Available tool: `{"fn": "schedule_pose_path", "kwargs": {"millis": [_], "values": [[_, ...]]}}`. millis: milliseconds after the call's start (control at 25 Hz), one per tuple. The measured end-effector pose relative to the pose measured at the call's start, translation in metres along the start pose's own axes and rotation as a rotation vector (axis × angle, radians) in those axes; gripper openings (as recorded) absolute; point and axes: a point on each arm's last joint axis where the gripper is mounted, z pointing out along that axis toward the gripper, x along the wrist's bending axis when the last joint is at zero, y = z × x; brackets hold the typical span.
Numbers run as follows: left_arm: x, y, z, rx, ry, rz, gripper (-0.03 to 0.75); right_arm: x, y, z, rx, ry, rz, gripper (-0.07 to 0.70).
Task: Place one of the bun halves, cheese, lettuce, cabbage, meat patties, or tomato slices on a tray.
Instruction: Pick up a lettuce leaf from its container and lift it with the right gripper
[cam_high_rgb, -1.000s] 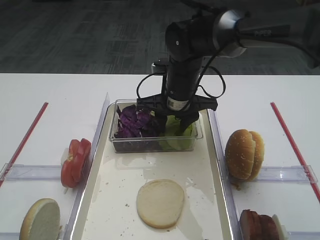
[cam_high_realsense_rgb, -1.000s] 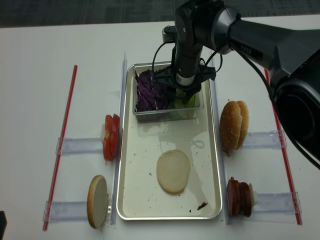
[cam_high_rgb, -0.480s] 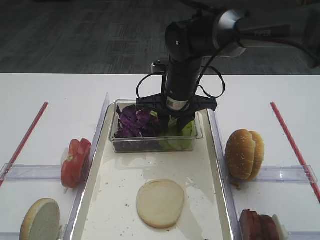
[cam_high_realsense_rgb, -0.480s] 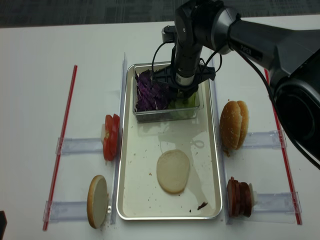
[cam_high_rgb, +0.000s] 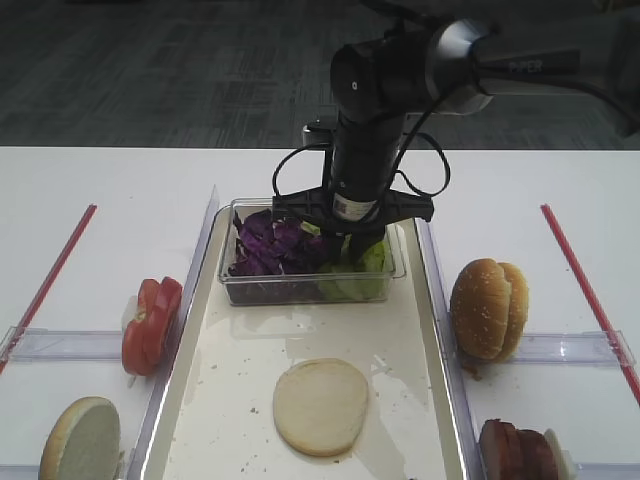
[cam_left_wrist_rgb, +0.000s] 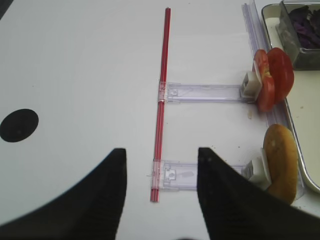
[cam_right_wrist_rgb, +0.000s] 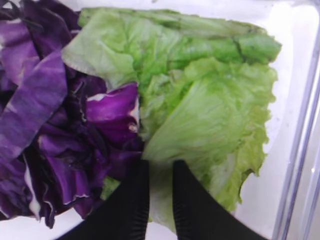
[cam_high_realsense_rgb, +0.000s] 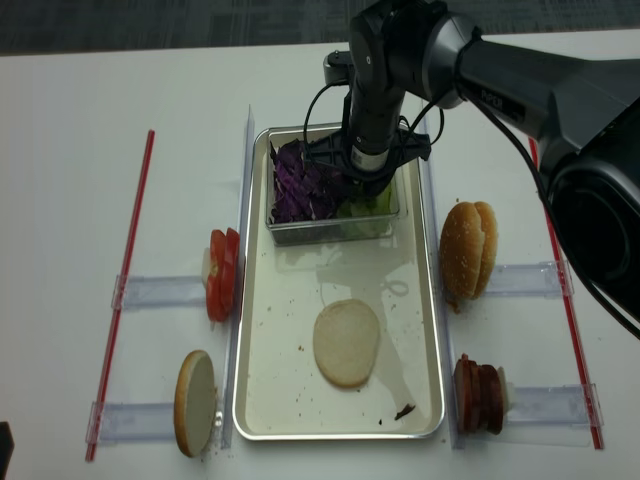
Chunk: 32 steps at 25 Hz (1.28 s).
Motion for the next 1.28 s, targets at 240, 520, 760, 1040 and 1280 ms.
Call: {"fn": "schedule_pose_path", "kwargs": {"millis": [240,520,760,1040,1280], "values": [[0.0000,0.0000,0.0000,0.000,0.000,0.000,0.302,0.0001,-0.0001,0.0001,0.001,0.001,0.001,0.106],[0.0000,0.0000,0.0000,0.000,0.000,0.000,0.302,-0.0006,-0.0010,0.0084,0.021,-0.003,0.004,0.094],[0.0000,0.0000,0.0000,0.000,0.000,0.000,0.302,-0.0005,-0.0014,0.0084,0.025,-0.003,0.004,0.114],[0.0000,0.0000,0.0000,0.000,0.000,0.000,0.302,-0.0007,-0.0017,0.0084,0.029,-0.004,-0.003,0.204],[0.0000,0.0000,0.0000,0.000,0.000,0.000,0.302,-0.0007,-0.0017,0.0084,0.029,-0.004,-0.006,0.255]]}}
